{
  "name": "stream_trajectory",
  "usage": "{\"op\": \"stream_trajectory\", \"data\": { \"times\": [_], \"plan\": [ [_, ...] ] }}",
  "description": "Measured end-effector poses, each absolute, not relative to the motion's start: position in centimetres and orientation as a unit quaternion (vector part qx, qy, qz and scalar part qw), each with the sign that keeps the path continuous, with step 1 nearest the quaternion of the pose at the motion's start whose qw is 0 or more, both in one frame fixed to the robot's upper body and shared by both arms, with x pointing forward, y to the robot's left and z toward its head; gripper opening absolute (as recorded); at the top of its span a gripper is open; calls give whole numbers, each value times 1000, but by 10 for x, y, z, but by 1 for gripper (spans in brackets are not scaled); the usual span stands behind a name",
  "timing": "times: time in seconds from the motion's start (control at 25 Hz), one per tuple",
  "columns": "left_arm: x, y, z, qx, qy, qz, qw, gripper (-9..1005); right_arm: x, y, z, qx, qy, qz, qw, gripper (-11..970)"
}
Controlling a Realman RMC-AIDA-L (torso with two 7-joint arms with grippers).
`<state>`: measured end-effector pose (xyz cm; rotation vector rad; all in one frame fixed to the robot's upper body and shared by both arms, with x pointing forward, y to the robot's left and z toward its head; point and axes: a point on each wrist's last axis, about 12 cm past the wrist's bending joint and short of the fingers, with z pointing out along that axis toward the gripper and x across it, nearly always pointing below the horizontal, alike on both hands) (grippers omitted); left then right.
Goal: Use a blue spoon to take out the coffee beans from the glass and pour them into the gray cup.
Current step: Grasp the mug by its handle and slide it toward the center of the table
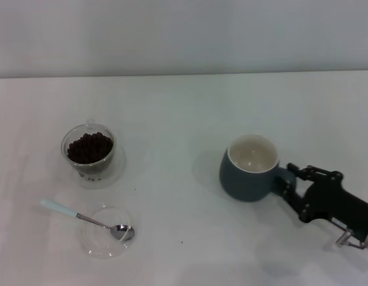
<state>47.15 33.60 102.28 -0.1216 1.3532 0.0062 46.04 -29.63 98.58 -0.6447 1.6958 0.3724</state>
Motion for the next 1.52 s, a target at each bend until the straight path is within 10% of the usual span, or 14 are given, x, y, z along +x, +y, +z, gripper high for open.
{"op": "stream_trajectory", "data": {
  "times": [1.52],
  "plan": [
    [470, 334, 1022, -56, 625, 0, 778, 801, 476, -298, 989, -288, 733, 142, 599, 342]
  ]
}}
